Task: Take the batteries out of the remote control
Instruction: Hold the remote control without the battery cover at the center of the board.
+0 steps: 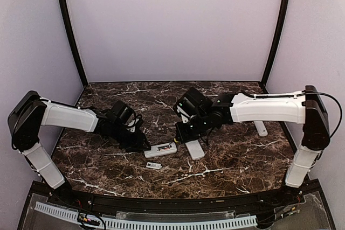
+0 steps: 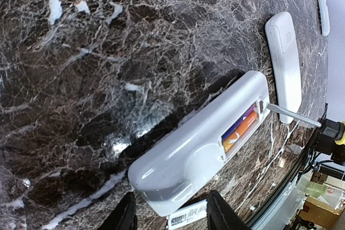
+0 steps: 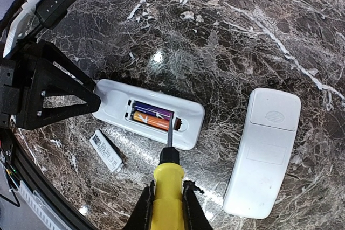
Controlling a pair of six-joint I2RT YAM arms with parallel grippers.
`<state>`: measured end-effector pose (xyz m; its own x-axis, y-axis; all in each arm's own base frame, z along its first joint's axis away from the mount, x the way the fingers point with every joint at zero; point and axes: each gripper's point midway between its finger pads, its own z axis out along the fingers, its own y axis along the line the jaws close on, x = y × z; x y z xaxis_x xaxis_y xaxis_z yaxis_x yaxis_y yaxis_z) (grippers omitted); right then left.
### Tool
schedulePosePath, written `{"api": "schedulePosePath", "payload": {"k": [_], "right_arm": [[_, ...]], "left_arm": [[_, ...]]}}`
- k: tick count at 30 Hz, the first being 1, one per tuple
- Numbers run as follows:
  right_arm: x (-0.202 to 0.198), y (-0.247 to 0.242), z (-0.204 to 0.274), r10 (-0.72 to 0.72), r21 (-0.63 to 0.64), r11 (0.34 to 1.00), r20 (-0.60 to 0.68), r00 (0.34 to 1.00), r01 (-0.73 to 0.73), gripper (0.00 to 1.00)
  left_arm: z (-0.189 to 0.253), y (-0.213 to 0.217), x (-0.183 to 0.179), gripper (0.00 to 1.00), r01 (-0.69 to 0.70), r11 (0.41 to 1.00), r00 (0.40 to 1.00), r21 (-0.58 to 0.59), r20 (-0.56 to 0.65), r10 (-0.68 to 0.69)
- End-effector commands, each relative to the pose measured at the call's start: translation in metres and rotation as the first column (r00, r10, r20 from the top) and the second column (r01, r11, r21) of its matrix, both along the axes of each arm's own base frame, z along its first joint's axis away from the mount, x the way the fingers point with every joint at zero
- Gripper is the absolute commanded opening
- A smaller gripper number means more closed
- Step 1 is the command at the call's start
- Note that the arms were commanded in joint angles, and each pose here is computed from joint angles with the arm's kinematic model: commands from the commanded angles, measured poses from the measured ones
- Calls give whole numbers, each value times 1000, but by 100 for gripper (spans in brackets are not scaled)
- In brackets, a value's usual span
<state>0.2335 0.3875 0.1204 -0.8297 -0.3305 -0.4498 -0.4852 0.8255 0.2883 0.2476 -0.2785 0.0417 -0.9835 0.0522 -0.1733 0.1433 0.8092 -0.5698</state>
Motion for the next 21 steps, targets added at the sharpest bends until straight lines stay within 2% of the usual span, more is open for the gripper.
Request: {"api": "schedulePosePath", "payload": {"k": [1, 21], "right_arm": [[0, 6, 1, 12, -5, 1000, 7, 1000, -12, 0], [0, 5, -10, 6, -49, 999, -13, 1000, -6, 0]], "left_arm": [[-10, 5, -12, 43, 23, 999, 999, 25, -35, -22], [-13, 3, -13, 38, 27, 999, 999, 18, -47, -26]]}}
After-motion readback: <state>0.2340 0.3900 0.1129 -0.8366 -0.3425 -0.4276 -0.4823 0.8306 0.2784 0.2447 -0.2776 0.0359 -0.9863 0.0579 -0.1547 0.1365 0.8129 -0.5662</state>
